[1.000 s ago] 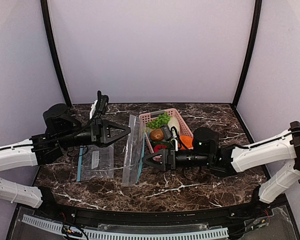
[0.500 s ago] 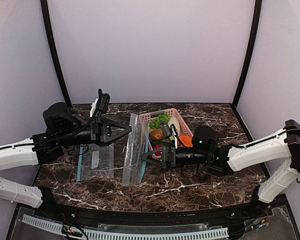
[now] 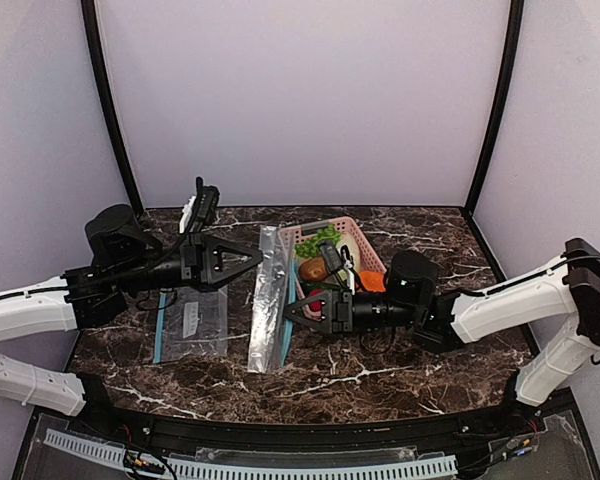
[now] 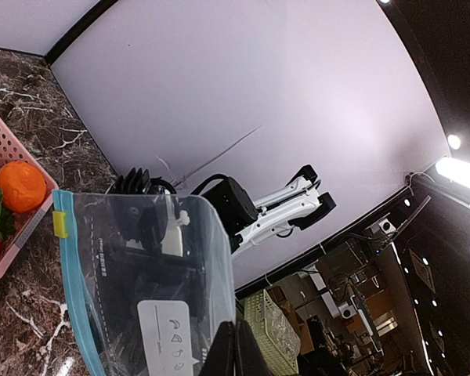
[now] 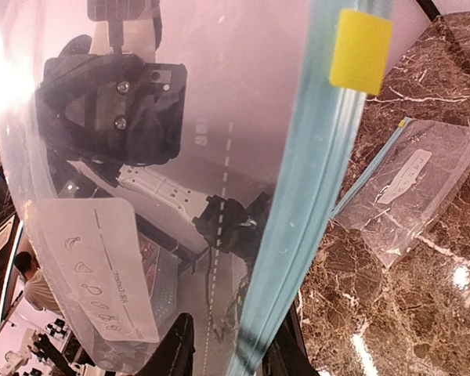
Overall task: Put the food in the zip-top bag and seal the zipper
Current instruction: Pass from the left arm to the right, then pass from the right arm to the left
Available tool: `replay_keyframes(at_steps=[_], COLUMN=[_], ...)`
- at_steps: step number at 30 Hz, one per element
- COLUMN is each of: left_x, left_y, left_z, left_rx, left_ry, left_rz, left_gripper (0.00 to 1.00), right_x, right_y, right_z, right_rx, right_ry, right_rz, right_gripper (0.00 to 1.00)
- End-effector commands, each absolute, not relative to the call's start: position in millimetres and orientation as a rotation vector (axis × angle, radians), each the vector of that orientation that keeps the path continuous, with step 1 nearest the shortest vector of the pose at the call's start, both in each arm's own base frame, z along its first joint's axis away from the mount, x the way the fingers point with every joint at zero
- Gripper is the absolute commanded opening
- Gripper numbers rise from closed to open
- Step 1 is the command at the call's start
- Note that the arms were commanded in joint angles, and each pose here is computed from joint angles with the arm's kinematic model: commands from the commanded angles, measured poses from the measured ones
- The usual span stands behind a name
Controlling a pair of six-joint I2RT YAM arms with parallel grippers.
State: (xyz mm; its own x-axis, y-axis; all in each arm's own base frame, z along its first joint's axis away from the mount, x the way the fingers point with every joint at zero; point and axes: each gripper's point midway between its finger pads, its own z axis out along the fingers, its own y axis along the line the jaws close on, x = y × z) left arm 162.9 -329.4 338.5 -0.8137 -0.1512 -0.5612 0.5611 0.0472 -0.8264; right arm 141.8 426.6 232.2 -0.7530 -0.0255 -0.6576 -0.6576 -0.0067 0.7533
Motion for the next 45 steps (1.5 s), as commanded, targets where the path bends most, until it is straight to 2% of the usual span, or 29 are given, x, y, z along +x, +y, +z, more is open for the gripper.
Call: replay_keyframes(at_steps=[1, 9, 13, 15, 16, 17, 18, 20, 22, 26, 32, 35, 45], left_x=[160.3, 165.9, 175.1, 179.1, 180.7, 182.7, 185.1, 192.0, 198.7, 210.7, 208.8, 206.3, 196.9], left_y=[-323.7, -309.3, -298.5, -293.7, -291.6, -285.6, -283.1, -270.7, -256.2, -234.8, -278.9, -301.0, -350.1], left_z=[343.8, 320.2, 291.8, 275.5, 273.0, 254.6, 257.7, 245.1, 237.4, 233.4, 248.5, 249.3, 249.1], left_rx=[0.404, 0.356, 0.312, 0.310, 0.311, 0.316, 0.318, 0.319, 0.313, 0.272, 0.287, 0.298, 0.281], left_ry=[1.783, 1.869, 1.988, 2.058, 2.083, 2.160, 2.170, 2.249, 2.309, 2.354, 2.288, 2.289, 2.261], left_rz=[-1.813, -1.666, -1.503, -1.411, -1.372, -1.277, -1.237, -1.075, -0.912, -0.707, -0.952, -1.016, -1.162], left_gripper=[0.01, 0.01, 0.01, 0.11, 0.23, 0.30, 0.49, 0.67, 0.75, 0.79, 0.79, 0.82, 0.83], right_x=[142.2, 145.7, 151.5, 155.7, 158.5, 160.1, 162.4, 166.3, 169.7, 174.7, 178.5, 177.8, 185.4], right_y=[419.8, 403.3, 392.8, 387.3, 384.1, 380.8, 377.1, 366.1, 356.8, 343.1, 354.4, 368.9, 408.6], right_z=[247.4, 249.1, 248.3, 244.3, 242.7, 238.3, 235.5, 223.1, 217.7, 212.4, 200.3, 193.6, 190.7], right_rx=[-0.689, -0.649, -0.630, -0.625, -0.624, -0.625, -0.628, -0.634, -0.631, -0.609, -0.616, -0.637, -0.617], right_ry=[1.742, 1.786, 1.846, 1.901, 1.929, 1.968, 2.001, 2.097, 2.161, 2.253, 2.338, 2.358, 2.381], right_rz=[1.833, 1.736, 1.622, 1.539, 1.491, 1.441, 1.385, 1.245, 1.130, 0.965, 0.808, 0.769, 0.703], right_gripper=[0.23, 0.01, 0.00, 0.00, 0.00, 0.00, 0.00, 0.00, 0.00, 0.00, 0.00, 0.00, 0.00])
